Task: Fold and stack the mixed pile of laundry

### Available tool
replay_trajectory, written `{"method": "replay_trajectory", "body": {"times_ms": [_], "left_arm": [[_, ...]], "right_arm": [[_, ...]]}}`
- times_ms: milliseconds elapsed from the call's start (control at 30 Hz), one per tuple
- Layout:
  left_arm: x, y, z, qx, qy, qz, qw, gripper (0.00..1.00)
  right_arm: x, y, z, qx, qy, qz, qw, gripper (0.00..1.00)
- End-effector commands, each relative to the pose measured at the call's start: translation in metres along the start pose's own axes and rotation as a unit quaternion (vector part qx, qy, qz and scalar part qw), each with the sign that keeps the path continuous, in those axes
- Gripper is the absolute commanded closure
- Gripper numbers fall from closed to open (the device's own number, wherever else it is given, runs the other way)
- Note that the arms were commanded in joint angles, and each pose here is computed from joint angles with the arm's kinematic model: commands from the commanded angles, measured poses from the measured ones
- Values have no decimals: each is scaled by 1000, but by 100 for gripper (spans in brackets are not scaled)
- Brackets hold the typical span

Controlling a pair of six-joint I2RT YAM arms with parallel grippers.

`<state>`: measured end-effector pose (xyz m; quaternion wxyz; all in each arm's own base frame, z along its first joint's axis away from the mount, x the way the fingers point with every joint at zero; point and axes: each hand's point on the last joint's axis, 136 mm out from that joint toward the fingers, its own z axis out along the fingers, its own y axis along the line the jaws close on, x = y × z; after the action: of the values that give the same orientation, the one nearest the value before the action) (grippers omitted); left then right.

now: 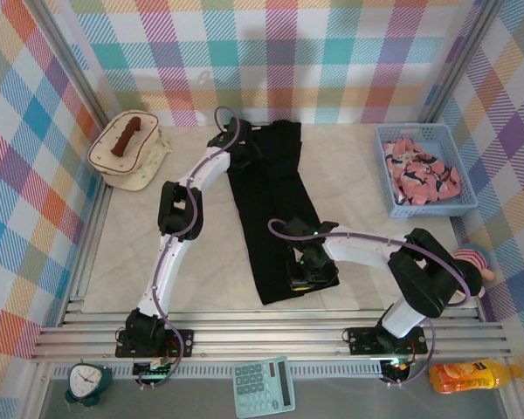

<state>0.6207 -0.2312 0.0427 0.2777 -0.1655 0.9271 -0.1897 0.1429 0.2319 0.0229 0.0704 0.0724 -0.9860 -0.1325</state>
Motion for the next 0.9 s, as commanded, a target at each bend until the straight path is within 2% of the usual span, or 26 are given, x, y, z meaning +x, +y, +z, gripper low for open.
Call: {"method": "replay_trajectory", "body": {"times_ms": [0, 200, 367, 467, 500, 533, 600, 767, 867], "left_arm": [[22, 50, 17, -64, 43, -20, 997, 54], [16, 53, 20, -62, 36, -29, 997, 53], [18, 47, 17, -46, 47, -40, 997, 50], [19, 41, 14, -33, 50, -48, 997, 45], [18, 39, 13, -30, 49, -50, 997, 44], [18, 39, 13, -28, 48, -52, 997, 43], [17, 37, 13, -24, 48, -55, 997, 43], [20, 40, 16, -26, 52, -58, 997, 42], [23, 44, 19, -33, 54, -59, 996, 42]], "right_arm": [[13, -13, -3, 10, 1, 19, 1000, 100], [33, -26, 9, 6, 23, 48, 999, 100], [11, -13, -14, 8, -21, 24, 999, 99], [-9, -10, -26, 13, -53, 14, 998, 85], [-15, -11, -26, 18, -60, 13, 998, 73], [-20, -13, -26, 26, -63, 14, 998, 66], [-27, -14, -24, 35, -66, 9, 997, 61], [-31, -7, -4, 16, -52, 12, 998, 63], [-27, -8, 10, 11, -31, 22, 999, 70]]}}
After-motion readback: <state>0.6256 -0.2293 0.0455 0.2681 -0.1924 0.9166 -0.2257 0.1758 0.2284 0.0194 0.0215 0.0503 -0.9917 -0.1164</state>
